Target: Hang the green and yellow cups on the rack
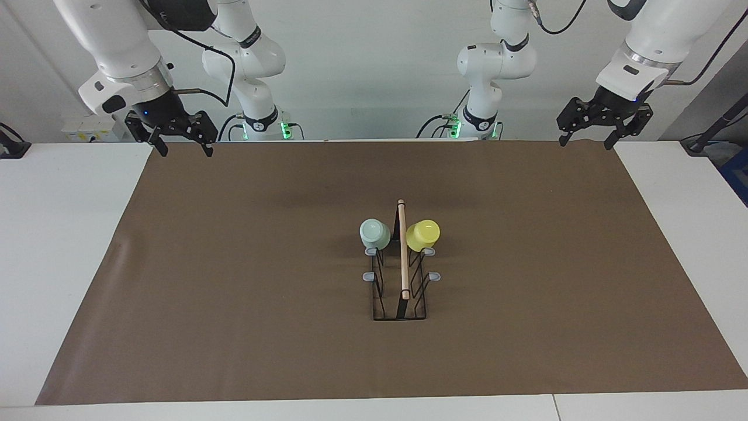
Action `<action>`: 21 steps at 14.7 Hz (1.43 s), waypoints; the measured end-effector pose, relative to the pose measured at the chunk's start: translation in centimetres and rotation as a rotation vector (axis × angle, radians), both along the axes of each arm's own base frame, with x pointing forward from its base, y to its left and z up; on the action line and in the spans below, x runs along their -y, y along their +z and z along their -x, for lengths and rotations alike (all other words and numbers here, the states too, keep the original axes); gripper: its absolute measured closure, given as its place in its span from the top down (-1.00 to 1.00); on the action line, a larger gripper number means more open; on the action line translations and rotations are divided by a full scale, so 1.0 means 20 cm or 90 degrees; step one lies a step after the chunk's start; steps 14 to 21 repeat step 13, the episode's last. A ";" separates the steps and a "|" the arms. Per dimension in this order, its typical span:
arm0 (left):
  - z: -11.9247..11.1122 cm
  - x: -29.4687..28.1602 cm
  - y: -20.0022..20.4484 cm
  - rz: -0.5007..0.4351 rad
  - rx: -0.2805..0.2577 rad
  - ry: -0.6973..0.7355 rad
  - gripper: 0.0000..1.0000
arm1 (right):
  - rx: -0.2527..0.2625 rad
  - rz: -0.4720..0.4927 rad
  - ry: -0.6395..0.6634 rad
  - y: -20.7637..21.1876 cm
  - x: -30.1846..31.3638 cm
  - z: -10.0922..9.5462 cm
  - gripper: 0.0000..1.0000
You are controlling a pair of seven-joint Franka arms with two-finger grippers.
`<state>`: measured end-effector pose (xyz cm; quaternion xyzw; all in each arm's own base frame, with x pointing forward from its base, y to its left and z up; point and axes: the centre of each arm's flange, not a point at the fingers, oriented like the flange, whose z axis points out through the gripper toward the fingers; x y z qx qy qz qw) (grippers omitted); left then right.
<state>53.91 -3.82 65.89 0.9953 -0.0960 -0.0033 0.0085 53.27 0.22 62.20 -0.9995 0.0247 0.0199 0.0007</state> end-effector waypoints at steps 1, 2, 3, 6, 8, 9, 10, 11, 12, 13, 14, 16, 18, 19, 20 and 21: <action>0.00 0.01 0.00 -0.001 -0.001 -0.003 1.00 | 0.000 0.000 0.000 0.00 0.00 0.00 1.00; 0.00 0.02 0.00 -0.001 -0.001 -0.004 1.00 | 0.000 0.000 0.000 0.00 0.00 0.00 1.00; 0.00 0.02 0.00 -0.001 -0.002 -0.004 1.00 | 0.003 0.000 0.000 0.00 0.00 0.00 1.00; 0.00 0.01 0.00 -0.001 -0.004 -0.002 1.00 | 0.011 0.000 0.000 0.00 0.00 -0.02 1.00; 0.00 0.00 0.00 -0.002 -0.005 -0.001 1.00 | 0.012 0.000 0.000 0.00 0.00 -0.02 1.00; 0.00 0.00 0.00 -0.002 -0.005 0.000 1.00 | 0.012 -0.001 0.001 0.00 0.00 -0.02 1.00; 0.00 0.00 0.00 -0.002 -0.006 0.000 1.00 | 0.012 -0.001 0.001 0.00 0.00 -0.02 1.00; 0.00 0.00 -0.01 -0.002 -0.006 0.000 1.00 | 0.012 -0.001 0.001 0.00 0.00 -0.02 1.00; 0.00 0.00 -0.01 -0.002 -0.007 0.000 1.00 | 0.012 -0.001 0.001 0.00 0.00 -0.02 1.00; 0.00 0.00 -0.01 -0.002 -0.007 0.000 1.00 | 0.012 -0.001 0.001 0.00 0.00 -0.02 1.00; 0.00 0.00 -0.01 -0.002 -0.007 0.000 1.00 | 0.012 -0.001 0.001 0.00 0.00 -0.02 1.00; 0.00 0.00 -0.01 -0.002 -0.007 0.000 1.00 | 0.012 -0.001 0.001 0.00 0.00 -0.02 1.00; 0.00 0.00 -0.01 -0.002 -0.007 0.000 1.00 | 0.012 -0.001 0.001 0.00 0.00 -0.02 1.00; 0.00 0.00 -0.01 -0.002 -0.007 0.000 1.00 | 0.012 -0.001 0.001 0.00 0.00 -0.02 1.00; 0.00 0.00 -0.01 -0.002 -0.007 0.000 1.00 | 0.012 -0.001 0.001 0.00 0.00 -0.02 1.00; 0.00 0.00 -0.01 -0.002 -0.007 0.000 1.00 | 0.012 -0.001 0.001 0.00 0.00 -0.02 1.00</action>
